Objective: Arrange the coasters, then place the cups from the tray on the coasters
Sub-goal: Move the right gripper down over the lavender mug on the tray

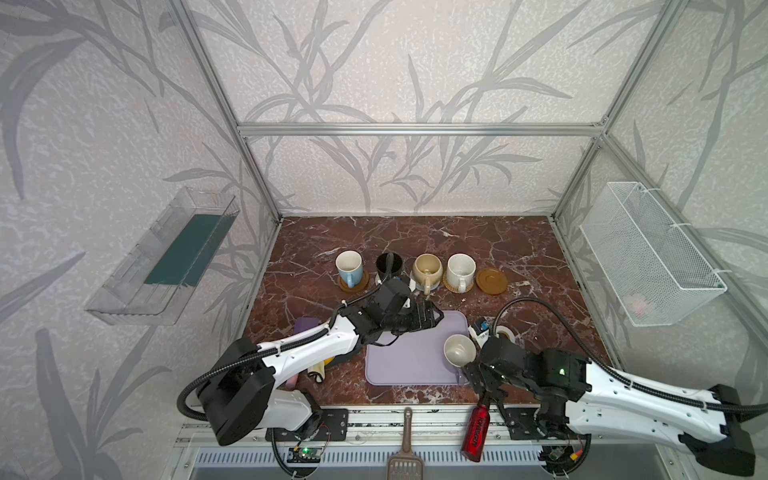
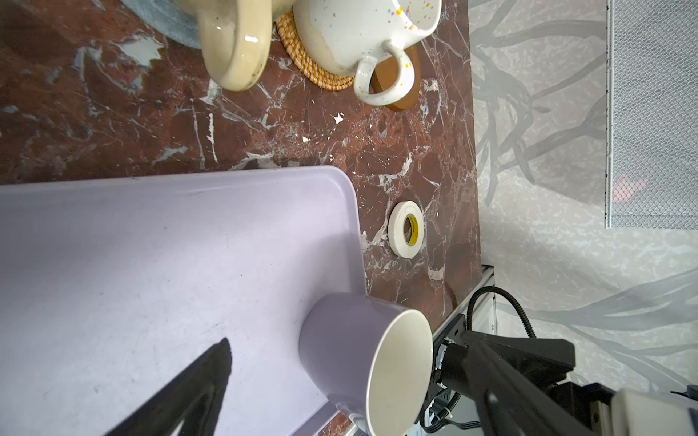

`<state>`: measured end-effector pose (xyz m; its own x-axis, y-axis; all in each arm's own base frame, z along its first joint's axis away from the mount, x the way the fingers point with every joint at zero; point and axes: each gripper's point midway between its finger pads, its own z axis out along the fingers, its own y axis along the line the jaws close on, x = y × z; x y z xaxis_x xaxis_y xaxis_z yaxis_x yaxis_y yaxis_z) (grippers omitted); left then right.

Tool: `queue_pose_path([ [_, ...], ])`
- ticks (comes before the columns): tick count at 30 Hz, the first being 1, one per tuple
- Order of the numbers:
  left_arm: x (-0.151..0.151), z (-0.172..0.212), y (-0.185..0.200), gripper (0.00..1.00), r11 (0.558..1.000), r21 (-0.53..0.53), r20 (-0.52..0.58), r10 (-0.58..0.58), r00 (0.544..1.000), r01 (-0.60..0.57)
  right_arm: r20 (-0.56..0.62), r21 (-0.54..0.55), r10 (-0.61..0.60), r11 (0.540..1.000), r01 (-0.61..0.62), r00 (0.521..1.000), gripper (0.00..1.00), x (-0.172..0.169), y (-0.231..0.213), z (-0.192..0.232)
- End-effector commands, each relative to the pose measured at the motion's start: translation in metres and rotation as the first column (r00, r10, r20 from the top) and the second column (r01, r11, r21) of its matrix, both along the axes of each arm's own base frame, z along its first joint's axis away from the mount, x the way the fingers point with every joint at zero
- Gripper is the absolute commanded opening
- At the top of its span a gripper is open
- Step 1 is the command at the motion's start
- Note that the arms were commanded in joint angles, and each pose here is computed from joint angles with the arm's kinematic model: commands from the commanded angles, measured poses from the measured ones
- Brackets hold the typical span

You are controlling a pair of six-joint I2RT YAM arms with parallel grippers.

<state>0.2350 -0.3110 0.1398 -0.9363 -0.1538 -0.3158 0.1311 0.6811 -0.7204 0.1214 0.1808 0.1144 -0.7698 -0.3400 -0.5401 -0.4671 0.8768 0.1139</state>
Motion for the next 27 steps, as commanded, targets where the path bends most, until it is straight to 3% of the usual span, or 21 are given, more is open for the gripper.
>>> queue_pose_path([
  [1,-0.002,0.007,0.003,0.99,1.000,-0.016,0.010,0.014,1.000,-0.014,0.024,-0.020,-0.058,0.998,0.058,0.998,0.99,0.002,-0.001,-0.003],
  [12,-0.008,0.007,0.008,0.99,0.999,-0.028,-0.004,0.022,1.000,-0.022,0.016,-0.052,-0.115,0.992,0.115,0.993,0.98,-0.005,0.023,-0.033],
  [27,-0.019,-0.012,0.007,0.99,0.998,-0.061,-0.071,0.028,0.997,-0.032,0.026,-0.103,-0.195,0.975,0.197,0.980,0.77,-0.004,0.029,-0.060],
])
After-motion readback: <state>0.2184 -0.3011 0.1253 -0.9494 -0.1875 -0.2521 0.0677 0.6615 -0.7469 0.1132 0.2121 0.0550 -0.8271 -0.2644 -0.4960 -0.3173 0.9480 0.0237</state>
